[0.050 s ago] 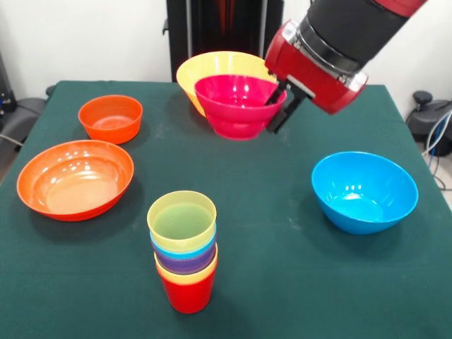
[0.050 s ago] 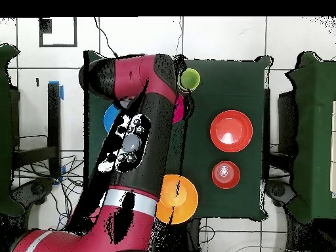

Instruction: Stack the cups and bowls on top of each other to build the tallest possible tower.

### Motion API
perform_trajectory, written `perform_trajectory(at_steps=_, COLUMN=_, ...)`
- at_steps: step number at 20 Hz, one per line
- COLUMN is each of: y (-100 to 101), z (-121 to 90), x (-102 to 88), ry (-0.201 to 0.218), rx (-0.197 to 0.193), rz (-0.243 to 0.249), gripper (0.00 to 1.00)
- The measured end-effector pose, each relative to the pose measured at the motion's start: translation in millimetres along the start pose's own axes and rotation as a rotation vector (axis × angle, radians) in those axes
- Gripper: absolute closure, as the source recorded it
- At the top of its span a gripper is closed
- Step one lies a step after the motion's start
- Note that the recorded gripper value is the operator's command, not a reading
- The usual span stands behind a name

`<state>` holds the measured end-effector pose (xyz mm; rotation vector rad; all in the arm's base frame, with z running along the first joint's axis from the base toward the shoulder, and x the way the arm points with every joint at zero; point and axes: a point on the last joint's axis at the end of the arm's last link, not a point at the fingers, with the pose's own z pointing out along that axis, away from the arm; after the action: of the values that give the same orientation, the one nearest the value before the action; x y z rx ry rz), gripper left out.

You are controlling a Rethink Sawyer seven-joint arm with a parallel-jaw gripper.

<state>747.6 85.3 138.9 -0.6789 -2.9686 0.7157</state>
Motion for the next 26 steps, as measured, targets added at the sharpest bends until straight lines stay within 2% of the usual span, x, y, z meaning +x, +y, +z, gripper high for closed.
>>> perform_trajectory(at_steps=9, y=29, z=11, x=-6.2, ry=-0.021, rx=-0.014, rz=-0.031, gripper=1.00)
perform_trajectory(at_steps=17, y=47, z=12, x=-15.7, ry=-0.036, rx=-0.030, rz=-0.059, gripper=1.00)
perform_trajectory(at_steps=21, y=53, z=7, x=-24.2, ry=-0.020, rx=-0.034, rz=-0.098, gripper=1.00)
perform_trajectory(at_steps=22, y=55, z=4, x=-30.3, ry=-0.007, rx=-0.033, rz=-0.125, gripper=1.00)
perform_trajectory(at_steps=24, y=56, z=2, x=-32.3, ry=-0.003, rx=-0.032, rz=-0.134, gripper=1.00)
perform_trajectory(at_steps=26, y=56, z=-3, x=-42.6, ry=0.014, rx=-0.027, rz=-0.177, gripper=1.00)
